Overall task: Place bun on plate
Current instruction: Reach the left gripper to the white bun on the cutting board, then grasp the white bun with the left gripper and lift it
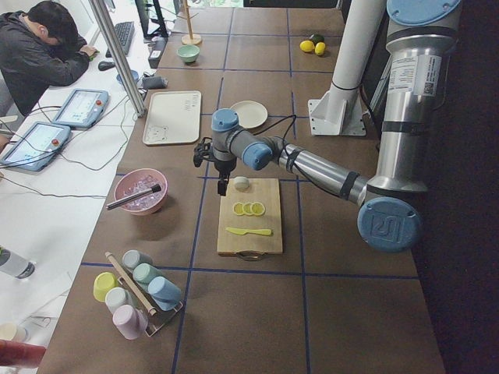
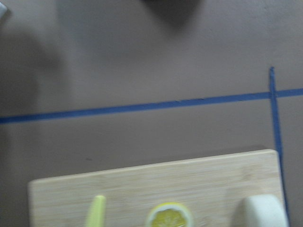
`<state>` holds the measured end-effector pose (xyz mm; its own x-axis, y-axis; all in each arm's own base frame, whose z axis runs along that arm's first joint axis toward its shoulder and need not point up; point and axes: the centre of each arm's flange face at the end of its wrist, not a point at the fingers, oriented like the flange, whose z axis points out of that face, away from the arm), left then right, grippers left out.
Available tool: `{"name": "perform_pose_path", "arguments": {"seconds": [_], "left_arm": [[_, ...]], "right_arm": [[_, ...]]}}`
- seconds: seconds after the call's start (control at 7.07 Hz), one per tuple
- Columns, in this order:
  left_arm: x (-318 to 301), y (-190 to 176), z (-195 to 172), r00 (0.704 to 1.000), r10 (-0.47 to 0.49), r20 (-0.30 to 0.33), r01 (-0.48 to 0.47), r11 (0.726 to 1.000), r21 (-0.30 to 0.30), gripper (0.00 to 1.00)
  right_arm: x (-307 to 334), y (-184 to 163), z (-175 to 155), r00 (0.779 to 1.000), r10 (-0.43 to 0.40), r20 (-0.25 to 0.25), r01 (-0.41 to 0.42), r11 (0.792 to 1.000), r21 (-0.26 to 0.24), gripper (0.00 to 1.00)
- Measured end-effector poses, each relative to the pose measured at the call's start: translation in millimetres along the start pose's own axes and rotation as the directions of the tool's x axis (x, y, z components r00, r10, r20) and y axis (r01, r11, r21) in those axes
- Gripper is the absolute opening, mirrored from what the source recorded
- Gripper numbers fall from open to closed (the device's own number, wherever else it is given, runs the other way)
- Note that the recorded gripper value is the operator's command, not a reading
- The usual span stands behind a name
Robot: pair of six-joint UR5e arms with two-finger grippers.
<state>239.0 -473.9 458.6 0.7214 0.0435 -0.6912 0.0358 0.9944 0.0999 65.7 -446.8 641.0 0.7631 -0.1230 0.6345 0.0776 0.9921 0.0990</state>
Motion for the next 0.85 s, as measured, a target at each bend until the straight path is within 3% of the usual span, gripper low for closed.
{"name": "perform_pose_path", "arguments": {"seconds": [0.57,0.71,0.85], "left_arm": [[41.7,25.3,65.1,0.997,-0.04,-0.063,0.04,0.999,-0.003,1.0],[46.3,31.1,78.6,0.997,-0.032,-0.063,0.031,0.999,-0.019,0.84],[51.4,36.5,86.0,0.998,-0.025,-0.063,0.023,0.999,-0.032,0.42]], "right_arm": [[-0.4,-1.7,-0.7,1.0,-0.001,0.0,0.001,1.0,0.002,1.0],[-0.4,-1.8,-0.8,1.0,-0.001,0.0,0.001,1.0,0.002,1.0],[-0.4,-1.9,-0.8,1.0,-0.001,0.0,0.001,1.0,0.002,1.0]]}}
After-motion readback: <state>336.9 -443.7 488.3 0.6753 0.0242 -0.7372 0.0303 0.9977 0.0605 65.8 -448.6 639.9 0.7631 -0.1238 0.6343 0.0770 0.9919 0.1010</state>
